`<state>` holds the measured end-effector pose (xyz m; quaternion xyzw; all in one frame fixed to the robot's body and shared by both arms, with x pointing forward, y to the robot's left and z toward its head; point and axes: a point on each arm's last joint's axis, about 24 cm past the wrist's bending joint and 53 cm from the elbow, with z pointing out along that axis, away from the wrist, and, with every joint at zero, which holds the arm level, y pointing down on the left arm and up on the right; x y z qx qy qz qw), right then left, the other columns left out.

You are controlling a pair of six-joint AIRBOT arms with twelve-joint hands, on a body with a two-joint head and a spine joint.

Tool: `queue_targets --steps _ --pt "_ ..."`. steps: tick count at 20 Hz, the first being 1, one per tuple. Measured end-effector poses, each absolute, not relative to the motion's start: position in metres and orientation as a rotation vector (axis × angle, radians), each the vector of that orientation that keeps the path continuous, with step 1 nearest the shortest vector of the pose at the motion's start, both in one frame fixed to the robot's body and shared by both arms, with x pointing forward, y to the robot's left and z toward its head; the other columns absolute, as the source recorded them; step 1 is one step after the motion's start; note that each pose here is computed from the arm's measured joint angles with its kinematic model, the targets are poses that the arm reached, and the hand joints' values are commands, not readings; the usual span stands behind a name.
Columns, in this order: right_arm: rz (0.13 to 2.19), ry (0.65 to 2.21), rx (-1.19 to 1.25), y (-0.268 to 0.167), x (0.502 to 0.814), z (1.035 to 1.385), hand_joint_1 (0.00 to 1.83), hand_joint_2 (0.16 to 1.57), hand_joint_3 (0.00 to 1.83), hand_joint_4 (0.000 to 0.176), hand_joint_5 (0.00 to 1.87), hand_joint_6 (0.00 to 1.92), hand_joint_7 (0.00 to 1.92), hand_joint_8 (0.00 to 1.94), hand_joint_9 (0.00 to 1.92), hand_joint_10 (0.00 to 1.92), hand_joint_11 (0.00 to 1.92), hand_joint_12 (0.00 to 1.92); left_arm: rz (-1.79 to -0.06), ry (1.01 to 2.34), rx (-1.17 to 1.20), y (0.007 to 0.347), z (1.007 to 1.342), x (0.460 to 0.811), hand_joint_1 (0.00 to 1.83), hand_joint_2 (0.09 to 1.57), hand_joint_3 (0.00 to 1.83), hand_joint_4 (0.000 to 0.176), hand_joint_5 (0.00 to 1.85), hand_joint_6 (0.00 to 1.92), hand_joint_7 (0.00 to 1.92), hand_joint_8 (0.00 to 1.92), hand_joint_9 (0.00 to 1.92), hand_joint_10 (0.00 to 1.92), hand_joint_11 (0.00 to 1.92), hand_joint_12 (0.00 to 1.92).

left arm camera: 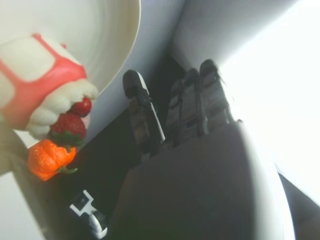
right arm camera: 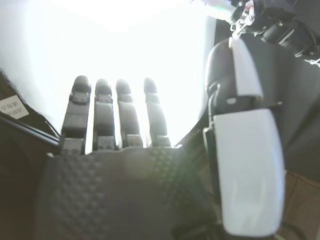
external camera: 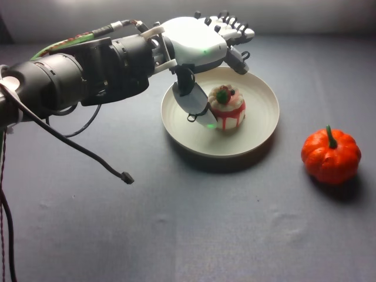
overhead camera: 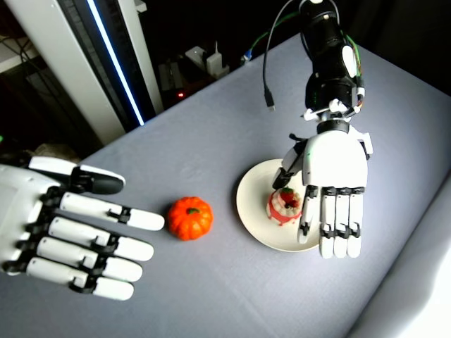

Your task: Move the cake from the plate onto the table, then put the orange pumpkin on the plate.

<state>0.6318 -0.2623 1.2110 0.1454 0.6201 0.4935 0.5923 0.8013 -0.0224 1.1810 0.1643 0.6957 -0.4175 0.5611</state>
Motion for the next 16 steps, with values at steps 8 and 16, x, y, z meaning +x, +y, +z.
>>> queue_targets --steps 8,16 --pt "1.154 1.438 0.334 -0.261 0.632 1.212 0.77 1.09 0.00 0.031 0.16 0.00 0.13 0.00 0.02 0.00 0.00 0.47 -1.008 1.679 0.325 -0.017 1.157 0.802 0.90 0.85 0.00 0.000 0.61 0.00 0.08 0.00 0.03 0.00 0.00 0.43" --pt "1.155 1.441 0.332 -0.260 0.632 1.210 0.79 1.09 0.00 0.049 0.23 0.00 0.18 0.00 0.05 0.01 0.00 0.48 -1.045 1.664 0.298 -0.021 1.156 0.803 1.00 0.91 0.00 0.000 0.80 0.04 0.87 0.24 0.66 1.04 0.49 1.61"
